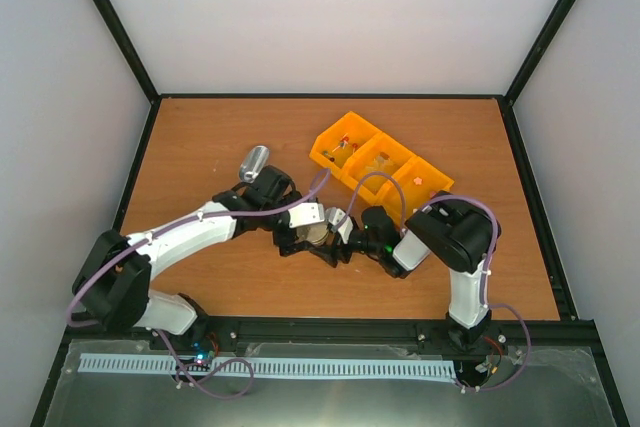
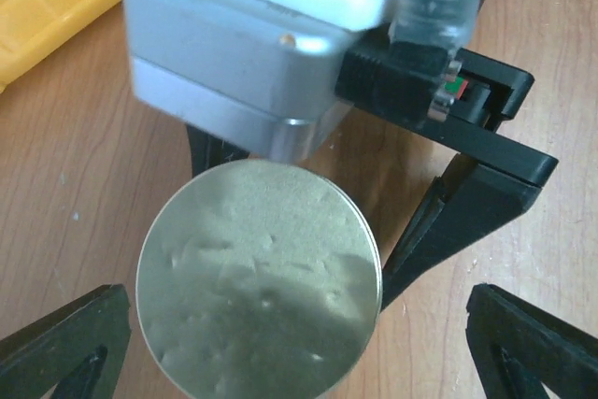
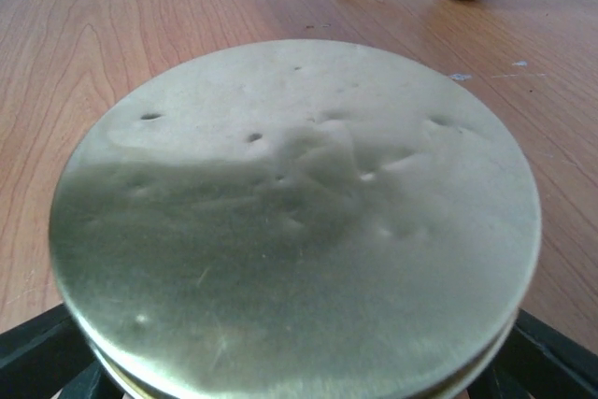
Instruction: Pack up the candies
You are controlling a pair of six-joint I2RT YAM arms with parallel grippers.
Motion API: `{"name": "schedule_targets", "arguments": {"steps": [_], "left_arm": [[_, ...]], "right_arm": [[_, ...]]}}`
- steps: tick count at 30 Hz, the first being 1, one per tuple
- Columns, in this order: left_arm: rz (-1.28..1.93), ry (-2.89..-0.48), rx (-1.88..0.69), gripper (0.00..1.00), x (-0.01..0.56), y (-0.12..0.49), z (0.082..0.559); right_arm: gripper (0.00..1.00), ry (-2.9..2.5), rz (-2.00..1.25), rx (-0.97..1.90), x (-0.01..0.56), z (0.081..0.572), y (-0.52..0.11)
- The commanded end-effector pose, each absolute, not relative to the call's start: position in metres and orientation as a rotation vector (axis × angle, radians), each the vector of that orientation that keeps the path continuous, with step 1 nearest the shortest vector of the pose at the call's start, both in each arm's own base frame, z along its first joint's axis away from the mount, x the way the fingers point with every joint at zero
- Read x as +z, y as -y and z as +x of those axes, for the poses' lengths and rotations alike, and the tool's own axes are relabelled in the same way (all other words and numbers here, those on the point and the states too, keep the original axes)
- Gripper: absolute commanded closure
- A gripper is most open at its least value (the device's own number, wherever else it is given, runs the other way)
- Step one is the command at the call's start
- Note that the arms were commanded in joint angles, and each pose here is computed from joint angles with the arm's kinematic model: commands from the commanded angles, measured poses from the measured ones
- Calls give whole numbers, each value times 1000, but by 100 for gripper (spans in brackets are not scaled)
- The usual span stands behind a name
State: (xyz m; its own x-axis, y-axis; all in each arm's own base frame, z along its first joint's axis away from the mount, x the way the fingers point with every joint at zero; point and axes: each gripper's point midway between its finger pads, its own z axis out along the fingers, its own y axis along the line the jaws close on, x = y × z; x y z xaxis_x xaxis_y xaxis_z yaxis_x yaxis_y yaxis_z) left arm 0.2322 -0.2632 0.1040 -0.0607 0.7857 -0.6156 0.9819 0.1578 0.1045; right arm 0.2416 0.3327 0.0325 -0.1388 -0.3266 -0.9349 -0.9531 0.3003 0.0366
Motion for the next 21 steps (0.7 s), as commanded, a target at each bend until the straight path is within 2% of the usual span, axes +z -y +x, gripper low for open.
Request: {"name": "schedule_targets", "arguments": {"steps": [1, 11, 21], "left_arm": [[1563, -1933, -432, 0, 110, 258, 238], [1531, -1992, -494, 0, 96, 275, 250], [1523, -2013, -479, 8, 87, 276, 257]], "right_arm": [[10, -1602, -1148, 844, 41, 249, -338], [15, -1599, -1149, 845, 40, 246, -340], [18, -1600, -1147, 848, 40, 246, -340]]}}
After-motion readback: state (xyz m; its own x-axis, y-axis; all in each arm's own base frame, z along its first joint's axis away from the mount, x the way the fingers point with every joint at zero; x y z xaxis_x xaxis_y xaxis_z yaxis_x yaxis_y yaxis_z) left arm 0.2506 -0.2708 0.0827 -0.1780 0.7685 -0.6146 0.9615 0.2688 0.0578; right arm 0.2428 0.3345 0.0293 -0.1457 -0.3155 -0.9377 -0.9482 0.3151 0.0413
